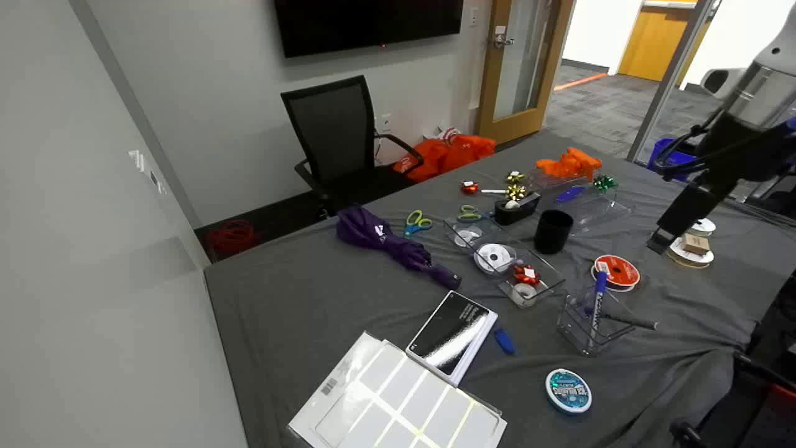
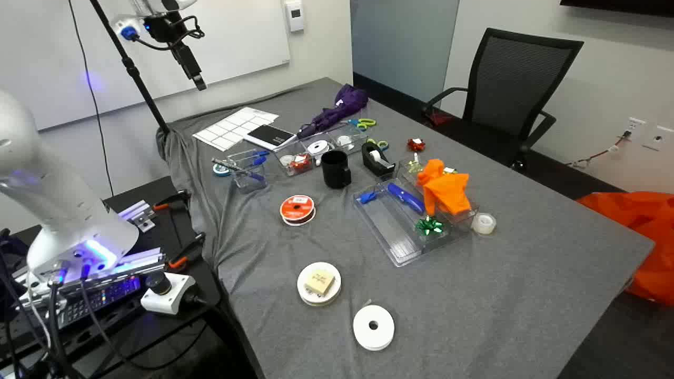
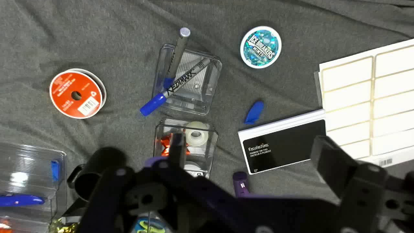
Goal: Move the green ribbon to the large container on the left.
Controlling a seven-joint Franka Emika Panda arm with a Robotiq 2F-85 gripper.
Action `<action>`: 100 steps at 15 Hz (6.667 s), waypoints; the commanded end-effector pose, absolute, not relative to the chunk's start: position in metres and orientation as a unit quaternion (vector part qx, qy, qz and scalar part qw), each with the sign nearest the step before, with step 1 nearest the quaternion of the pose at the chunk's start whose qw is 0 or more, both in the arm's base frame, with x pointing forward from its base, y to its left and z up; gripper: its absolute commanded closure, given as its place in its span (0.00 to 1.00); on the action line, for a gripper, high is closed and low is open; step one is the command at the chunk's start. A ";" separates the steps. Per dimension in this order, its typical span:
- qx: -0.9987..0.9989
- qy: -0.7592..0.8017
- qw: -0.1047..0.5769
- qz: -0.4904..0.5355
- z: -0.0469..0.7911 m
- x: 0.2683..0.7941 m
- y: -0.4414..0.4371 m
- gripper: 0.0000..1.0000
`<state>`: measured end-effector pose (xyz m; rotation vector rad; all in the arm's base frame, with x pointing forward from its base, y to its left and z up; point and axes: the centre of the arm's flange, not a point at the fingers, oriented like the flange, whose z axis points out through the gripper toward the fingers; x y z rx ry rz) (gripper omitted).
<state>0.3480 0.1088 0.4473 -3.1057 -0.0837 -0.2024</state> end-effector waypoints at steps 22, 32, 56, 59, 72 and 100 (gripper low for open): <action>-0.997 0.012 0.019 -0.072 0.467 0.419 -0.045 0.00; -0.991 -0.010 -0.013 -0.133 0.490 0.442 -0.087 0.00; -0.987 0.090 0.013 -0.129 0.387 0.579 -0.263 0.00; -0.982 0.099 -0.024 -0.157 0.357 0.597 -0.284 0.00; -0.974 0.123 -0.075 -0.173 0.317 0.607 -0.307 0.00; -0.948 0.185 -0.228 -0.118 0.163 0.672 -0.375 0.00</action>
